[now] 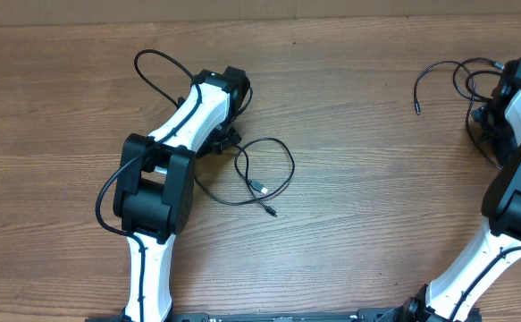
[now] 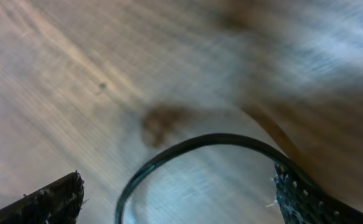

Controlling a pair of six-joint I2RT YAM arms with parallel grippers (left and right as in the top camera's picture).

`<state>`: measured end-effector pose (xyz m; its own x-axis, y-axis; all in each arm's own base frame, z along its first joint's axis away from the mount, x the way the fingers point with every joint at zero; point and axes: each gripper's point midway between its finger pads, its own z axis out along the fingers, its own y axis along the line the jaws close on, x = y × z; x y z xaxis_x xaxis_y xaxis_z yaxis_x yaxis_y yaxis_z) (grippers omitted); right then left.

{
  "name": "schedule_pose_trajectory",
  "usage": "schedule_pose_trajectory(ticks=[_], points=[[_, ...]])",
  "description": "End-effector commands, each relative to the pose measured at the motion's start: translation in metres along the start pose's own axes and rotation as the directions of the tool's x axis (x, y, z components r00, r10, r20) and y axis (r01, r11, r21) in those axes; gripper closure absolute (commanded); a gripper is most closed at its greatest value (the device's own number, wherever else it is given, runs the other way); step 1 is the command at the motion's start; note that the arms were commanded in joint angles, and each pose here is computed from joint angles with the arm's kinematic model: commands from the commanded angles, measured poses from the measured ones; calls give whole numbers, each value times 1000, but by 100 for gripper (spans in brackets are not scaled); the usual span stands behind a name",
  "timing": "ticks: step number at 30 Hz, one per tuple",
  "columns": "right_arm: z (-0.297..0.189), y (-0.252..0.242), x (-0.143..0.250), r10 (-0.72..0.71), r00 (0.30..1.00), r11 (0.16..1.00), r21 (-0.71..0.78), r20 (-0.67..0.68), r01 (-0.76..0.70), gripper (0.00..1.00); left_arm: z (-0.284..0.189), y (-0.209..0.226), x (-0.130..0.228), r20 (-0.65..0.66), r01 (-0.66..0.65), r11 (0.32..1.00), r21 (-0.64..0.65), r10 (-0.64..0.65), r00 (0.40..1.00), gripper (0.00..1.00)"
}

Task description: Untangle cables

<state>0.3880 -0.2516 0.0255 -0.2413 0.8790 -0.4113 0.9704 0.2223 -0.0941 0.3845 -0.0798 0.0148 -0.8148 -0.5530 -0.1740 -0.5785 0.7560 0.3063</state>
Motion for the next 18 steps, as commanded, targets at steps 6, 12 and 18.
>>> schedule_pose_trajectory(ticks=[6,12,18], points=[[-20,-19,10,272,960,962,46,-70,-269,2,8,-34,-22,65,59,990,128,-67,996,0],[6,-17,22,284,955,959,37,-89,-282,8,6,-44,-30,91,73,982,175,-90,992,0],[42,-23,62,281,948,960,21,-150,-281,27,6,-45,-30,93,74,981,177,-92,991,0]])
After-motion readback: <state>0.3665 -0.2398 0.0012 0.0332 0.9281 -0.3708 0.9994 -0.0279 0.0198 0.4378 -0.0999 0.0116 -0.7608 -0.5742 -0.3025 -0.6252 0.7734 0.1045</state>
